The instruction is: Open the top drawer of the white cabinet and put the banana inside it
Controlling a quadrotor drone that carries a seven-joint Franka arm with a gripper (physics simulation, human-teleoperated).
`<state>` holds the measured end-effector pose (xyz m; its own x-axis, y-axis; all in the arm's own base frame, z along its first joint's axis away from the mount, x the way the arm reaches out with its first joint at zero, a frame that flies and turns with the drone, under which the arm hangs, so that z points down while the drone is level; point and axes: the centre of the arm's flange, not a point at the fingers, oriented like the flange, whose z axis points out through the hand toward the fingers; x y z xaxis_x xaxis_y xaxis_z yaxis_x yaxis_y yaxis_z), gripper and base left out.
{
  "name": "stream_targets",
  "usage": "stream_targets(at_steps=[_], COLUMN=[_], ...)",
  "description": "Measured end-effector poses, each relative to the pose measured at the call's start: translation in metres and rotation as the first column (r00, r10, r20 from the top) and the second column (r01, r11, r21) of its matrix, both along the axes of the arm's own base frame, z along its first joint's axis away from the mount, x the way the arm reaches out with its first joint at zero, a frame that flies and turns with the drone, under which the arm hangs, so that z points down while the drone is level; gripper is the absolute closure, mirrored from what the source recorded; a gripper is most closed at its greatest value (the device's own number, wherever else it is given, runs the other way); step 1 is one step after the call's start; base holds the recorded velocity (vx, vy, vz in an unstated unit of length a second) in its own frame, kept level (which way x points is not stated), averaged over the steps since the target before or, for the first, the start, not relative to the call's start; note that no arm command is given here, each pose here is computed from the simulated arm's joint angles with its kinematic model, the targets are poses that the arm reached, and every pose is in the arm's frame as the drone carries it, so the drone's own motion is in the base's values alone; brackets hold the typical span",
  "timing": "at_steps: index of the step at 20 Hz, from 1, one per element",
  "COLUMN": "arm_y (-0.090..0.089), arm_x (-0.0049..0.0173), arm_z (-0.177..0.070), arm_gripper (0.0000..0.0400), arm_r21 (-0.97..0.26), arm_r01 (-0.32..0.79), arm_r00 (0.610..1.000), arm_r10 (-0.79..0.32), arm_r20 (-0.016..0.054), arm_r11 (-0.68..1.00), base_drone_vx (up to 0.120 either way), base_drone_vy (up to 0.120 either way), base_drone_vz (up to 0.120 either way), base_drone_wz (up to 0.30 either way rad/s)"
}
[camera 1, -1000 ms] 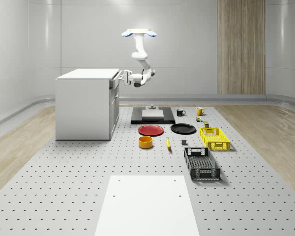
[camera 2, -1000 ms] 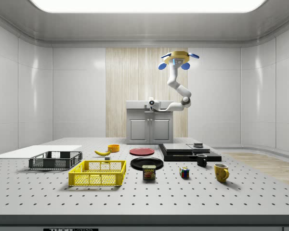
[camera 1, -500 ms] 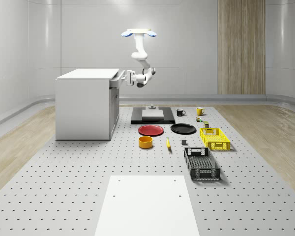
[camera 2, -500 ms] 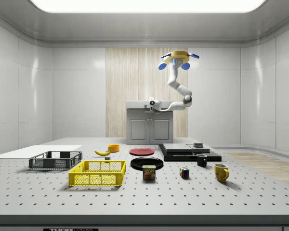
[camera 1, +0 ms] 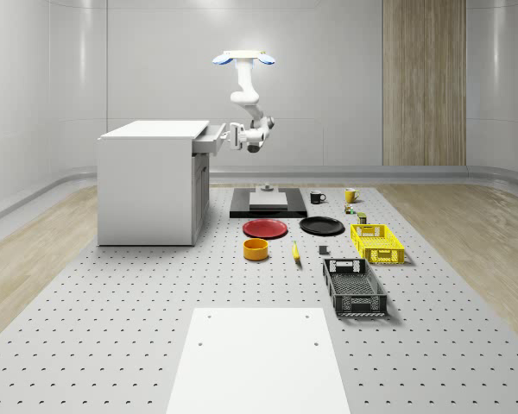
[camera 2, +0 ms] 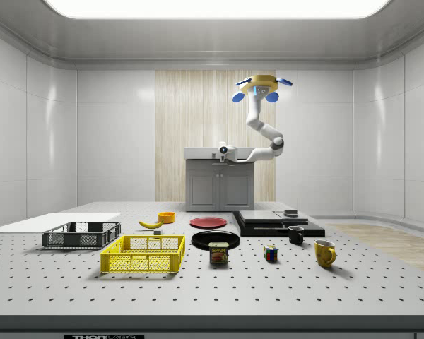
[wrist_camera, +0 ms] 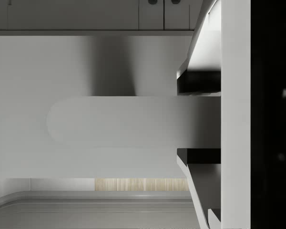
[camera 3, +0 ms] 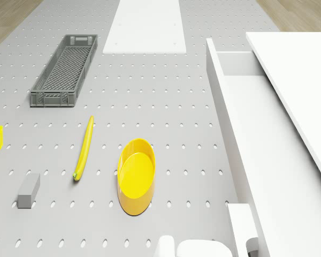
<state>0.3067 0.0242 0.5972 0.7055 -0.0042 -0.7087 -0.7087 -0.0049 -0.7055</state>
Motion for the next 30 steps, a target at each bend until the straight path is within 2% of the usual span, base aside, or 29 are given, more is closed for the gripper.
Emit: stream_targets(at_steps=[1, 2, 3, 4, 7, 8, 9, 10, 13, 16, 19, 22, 24, 27, 30], arm_y=[-0.004, -0.01, -0.023, -0.031, -0.046, -0.052, -0.057, -0.062, -0.079, -0.096, -0.113, -0.128, -0.135, -0.142, -0.146], arm_x=[0.003, 0.0058, 0.0034, 0.003, 0.0013, 0.0, -0.0005, -0.0006, -0.0008, -0.001, -0.0011, -0.0009, -0.0007, -0.0004, -0.0003], arm_z=[-0.009, -0.025, -0.029, -0.023, -0.014, -0.01, -0.007, -0.006, -0.003, -0.001, 0.0, 0.001, 0.001, 0.002, 0.002], arm_gripper=[0.0228, 0.0075, 0.0, 0.0052, 0.0154, 0.0183, 0.0208, 0.0227, 0.0263, 0.028, 0.0272, 0.014, 0.0085, 0.004, 0.0019], arm_r21=[-0.003, -0.04, -0.037, -0.023, -0.016, -0.014, -0.011, -0.008, -0.002, 0.001, 0.0, 0.002, 0.003, 0.004, 0.004], arm_r01=[-0.001, -0.011, -0.038, -0.027, -0.016, -0.013, -0.011, -0.009, -0.005, -0.003, -0.002, -0.001, -0.001, -0.001, 0.0], arm_r00=[0.999, 0.998, 0.999, 0.999, 1.0, 1.0, 1.0, 1.0, 1.0, 1.0, 1.0, 1.0, 1.0, 1.0, 1.0], arm_r10=[0.001, 0.014, 0.038, 0.027, 0.016, 0.013, 0.011, 0.009, 0.005, 0.003, 0.002, 0.001, 0.001, 0.001, 0.0], arm_r20=[0.0317, 0.0659, 0.0064, -0.027, -0.0131, -0.0209, -0.0218, -0.0176, -0.0081, -0.0026, 0.0001, 0.0018, 0.0027, 0.0034, 0.0038], arm_r11=[1.0, 0.999, 0.999, 0.999, 1.0, 1.0, 1.0, 1.0, 1.0, 1.0, 1.0, 1.0, 1.0, 1.0, 1.0], base_drone_vx=[0.0, 0.0, 0.0, 0.0, 0.0, 0.0, 0.0, 0.0, 0.0, 0.0, 0.0, 0.0, 0.0, 0.0, 0.0], base_drone_vy=[0.0, 0.0, 0.0, 0.0, 0.0, 0.0, 0.0, 0.0, 0.0, 0.0, 0.0, 0.053, 0.12, 0.12, 0.12], base_drone_vz=[0.0, 0.0, 0.0, 0.0, 0.0, 0.0, 0.0, 0.0, 0.0, 0.0, 0.0, 0.0, 0.0, 0.0, 0.0], base_drone_wz=[0.0, 0.0, 0.0, 0.0, 0.0, 0.0, 0.0, 0.0, 0.0, 0.0, 0.0, 0.0, 0.0, 0.0, 0.0])
